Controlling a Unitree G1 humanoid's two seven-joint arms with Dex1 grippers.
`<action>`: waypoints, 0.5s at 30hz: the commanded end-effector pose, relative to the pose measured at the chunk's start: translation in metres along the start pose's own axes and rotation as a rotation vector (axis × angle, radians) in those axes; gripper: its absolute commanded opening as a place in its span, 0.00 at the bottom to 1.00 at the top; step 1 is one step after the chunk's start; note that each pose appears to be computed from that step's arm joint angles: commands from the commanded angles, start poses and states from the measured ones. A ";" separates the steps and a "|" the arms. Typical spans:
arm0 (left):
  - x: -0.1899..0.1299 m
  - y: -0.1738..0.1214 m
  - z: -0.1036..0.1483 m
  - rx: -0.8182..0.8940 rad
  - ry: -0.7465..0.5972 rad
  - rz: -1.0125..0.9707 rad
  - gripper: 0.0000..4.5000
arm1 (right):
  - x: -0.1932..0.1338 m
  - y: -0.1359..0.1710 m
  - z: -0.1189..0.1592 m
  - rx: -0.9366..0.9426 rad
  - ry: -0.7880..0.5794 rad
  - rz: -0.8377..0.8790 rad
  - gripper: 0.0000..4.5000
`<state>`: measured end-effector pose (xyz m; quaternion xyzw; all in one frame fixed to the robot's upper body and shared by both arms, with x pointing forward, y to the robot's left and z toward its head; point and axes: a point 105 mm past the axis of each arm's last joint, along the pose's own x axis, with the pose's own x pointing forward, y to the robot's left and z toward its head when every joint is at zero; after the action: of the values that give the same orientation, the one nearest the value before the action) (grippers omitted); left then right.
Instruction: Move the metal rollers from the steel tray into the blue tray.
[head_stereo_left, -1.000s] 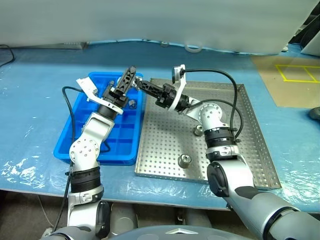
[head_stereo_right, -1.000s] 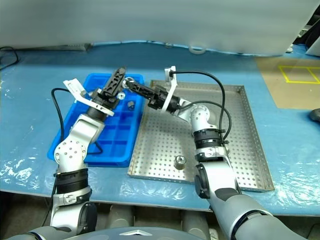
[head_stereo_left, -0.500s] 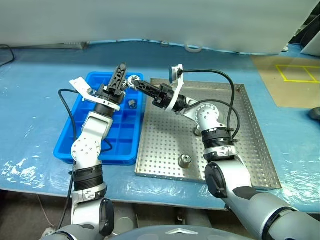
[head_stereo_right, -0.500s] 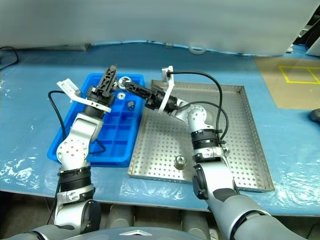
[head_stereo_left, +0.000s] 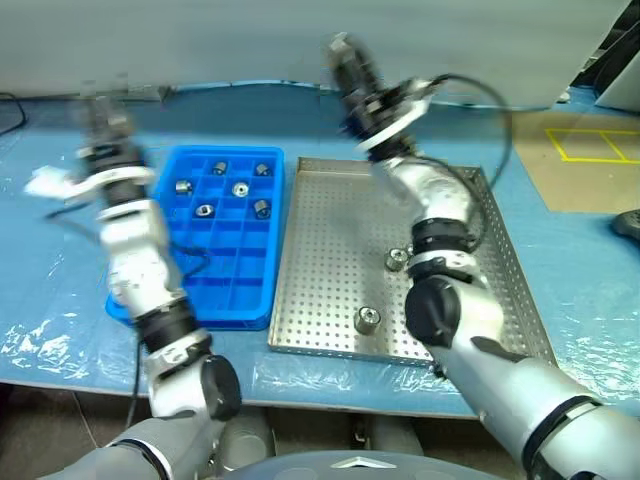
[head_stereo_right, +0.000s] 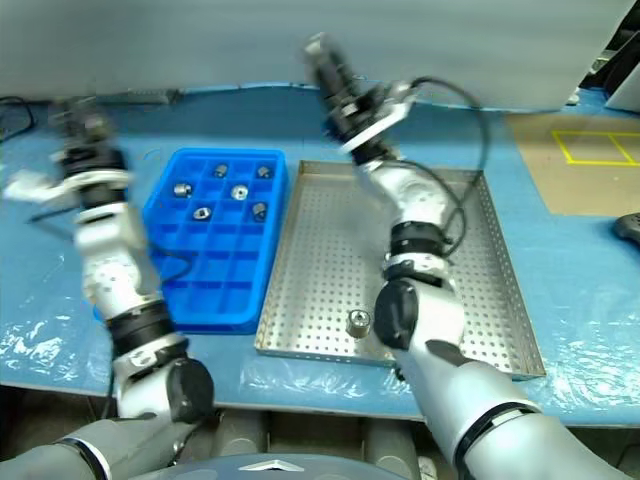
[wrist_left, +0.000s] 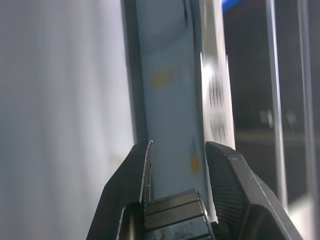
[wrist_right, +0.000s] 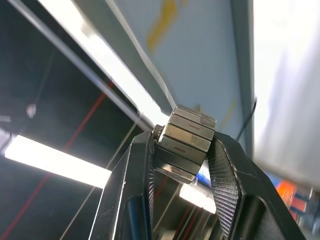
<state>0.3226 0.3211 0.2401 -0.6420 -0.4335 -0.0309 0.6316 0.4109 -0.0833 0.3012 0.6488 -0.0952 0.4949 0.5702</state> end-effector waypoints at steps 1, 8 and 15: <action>0.006 -0.028 -0.023 0.107 0.127 -0.099 0.32 | 0.008 -0.006 -0.031 0.044 0.098 -0.005 0.26; -0.033 -0.024 -0.058 0.848 0.672 -0.168 0.32 | -0.003 -0.025 -0.075 -0.087 0.346 -0.081 0.26; -0.053 -0.010 -0.010 1.223 0.733 -0.081 0.32 | -0.008 -0.029 -0.087 -0.114 0.427 -0.085 0.26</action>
<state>0.2993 0.2816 0.1950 -0.1403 -0.1123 -0.0284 0.9833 0.3876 -0.0088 0.2505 0.5215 0.0438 0.5634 0.6394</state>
